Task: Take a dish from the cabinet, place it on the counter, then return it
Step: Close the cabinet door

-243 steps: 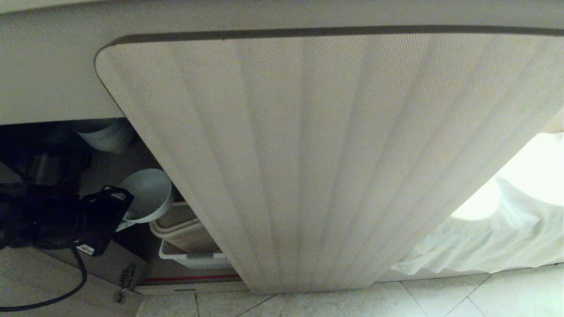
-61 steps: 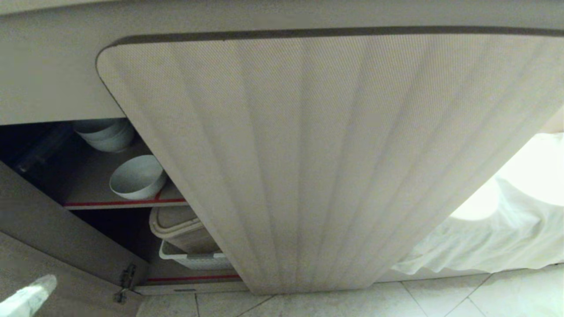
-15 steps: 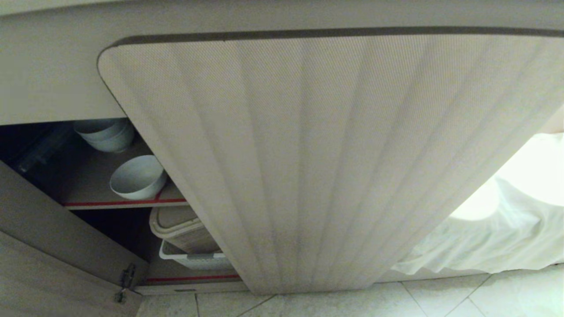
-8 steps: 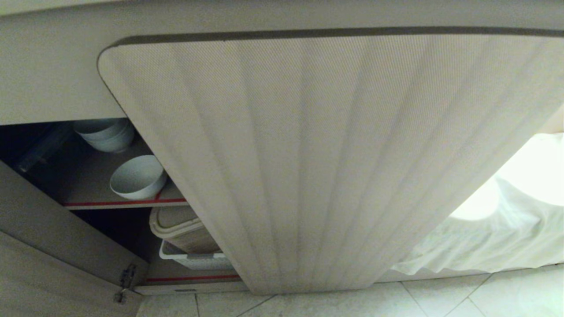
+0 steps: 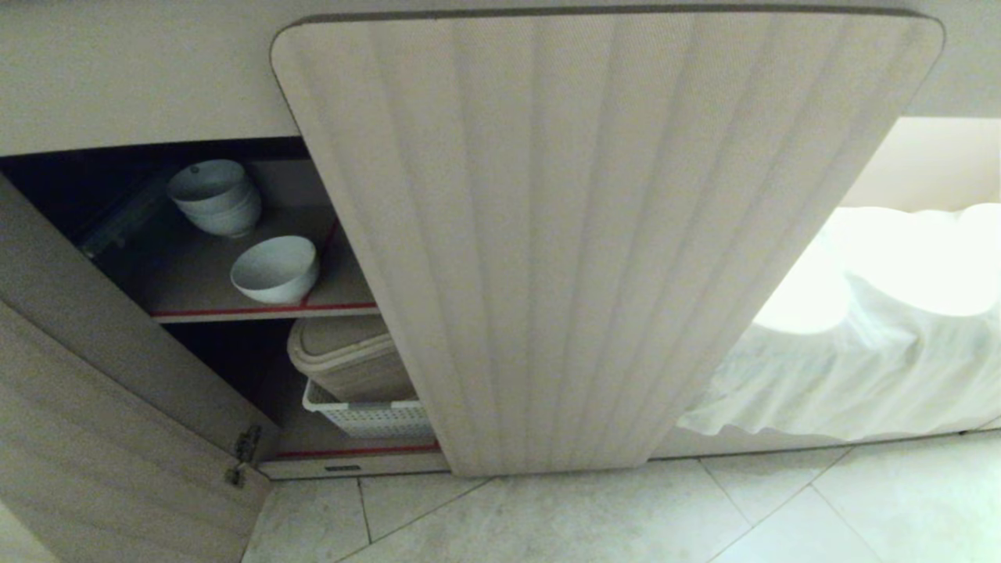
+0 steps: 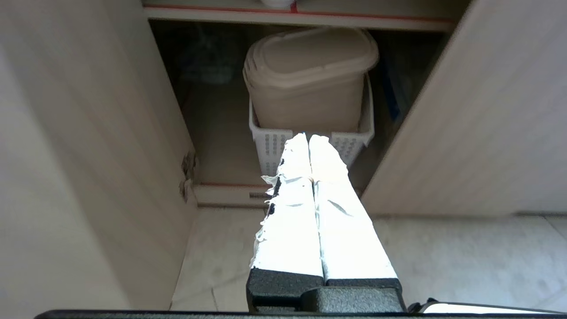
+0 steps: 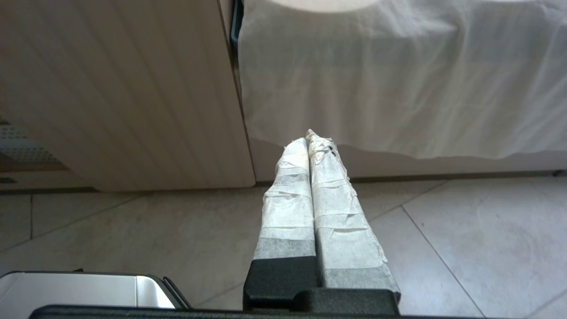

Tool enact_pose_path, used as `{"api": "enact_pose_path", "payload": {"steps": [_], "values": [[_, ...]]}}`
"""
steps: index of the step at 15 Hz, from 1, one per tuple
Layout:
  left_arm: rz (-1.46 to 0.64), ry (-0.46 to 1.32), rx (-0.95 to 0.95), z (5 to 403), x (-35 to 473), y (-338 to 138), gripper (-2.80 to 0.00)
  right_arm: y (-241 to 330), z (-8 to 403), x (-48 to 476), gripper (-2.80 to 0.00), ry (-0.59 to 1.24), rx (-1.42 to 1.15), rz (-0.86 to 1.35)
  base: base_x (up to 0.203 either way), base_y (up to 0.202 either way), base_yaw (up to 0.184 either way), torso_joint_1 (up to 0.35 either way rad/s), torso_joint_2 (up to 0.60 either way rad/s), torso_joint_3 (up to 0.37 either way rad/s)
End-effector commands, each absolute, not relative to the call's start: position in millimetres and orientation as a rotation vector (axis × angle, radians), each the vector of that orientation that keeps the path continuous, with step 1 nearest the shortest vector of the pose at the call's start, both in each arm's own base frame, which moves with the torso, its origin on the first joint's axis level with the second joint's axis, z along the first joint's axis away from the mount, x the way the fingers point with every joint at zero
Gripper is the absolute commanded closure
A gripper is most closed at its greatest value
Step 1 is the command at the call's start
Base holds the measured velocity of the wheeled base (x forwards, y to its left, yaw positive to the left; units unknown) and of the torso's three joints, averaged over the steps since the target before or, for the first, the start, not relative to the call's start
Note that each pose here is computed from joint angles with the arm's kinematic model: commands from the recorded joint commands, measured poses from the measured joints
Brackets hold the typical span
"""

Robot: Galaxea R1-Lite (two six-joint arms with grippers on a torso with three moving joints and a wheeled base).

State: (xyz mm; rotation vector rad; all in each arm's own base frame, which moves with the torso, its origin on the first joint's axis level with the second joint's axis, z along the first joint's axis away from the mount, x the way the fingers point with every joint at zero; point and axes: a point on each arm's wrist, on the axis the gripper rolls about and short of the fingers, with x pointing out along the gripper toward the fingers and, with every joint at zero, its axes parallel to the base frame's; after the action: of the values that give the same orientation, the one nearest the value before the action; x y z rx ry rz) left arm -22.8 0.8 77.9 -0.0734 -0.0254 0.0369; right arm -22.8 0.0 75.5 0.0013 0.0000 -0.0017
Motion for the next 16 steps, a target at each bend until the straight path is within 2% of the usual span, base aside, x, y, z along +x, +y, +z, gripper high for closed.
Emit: {"api": "enact_pose_path", "payload": {"steps": [1,16], "values": [[0.037,-0.026,-0.074,78.0,-22.8,0.9,0.00,0.0,75.5,-22.8,0.00,0.000,0.000,-0.002,-0.191,0.000,0.001,0.002,0.00,0.002],[0.037,-0.026,-0.074,78.0,-22.8,0.9,0.00,0.0,75.5,-22.8,0.00,0.000,0.001,-0.002,-0.193,0.000,0.000,0.002,0.00,0.003]]}}
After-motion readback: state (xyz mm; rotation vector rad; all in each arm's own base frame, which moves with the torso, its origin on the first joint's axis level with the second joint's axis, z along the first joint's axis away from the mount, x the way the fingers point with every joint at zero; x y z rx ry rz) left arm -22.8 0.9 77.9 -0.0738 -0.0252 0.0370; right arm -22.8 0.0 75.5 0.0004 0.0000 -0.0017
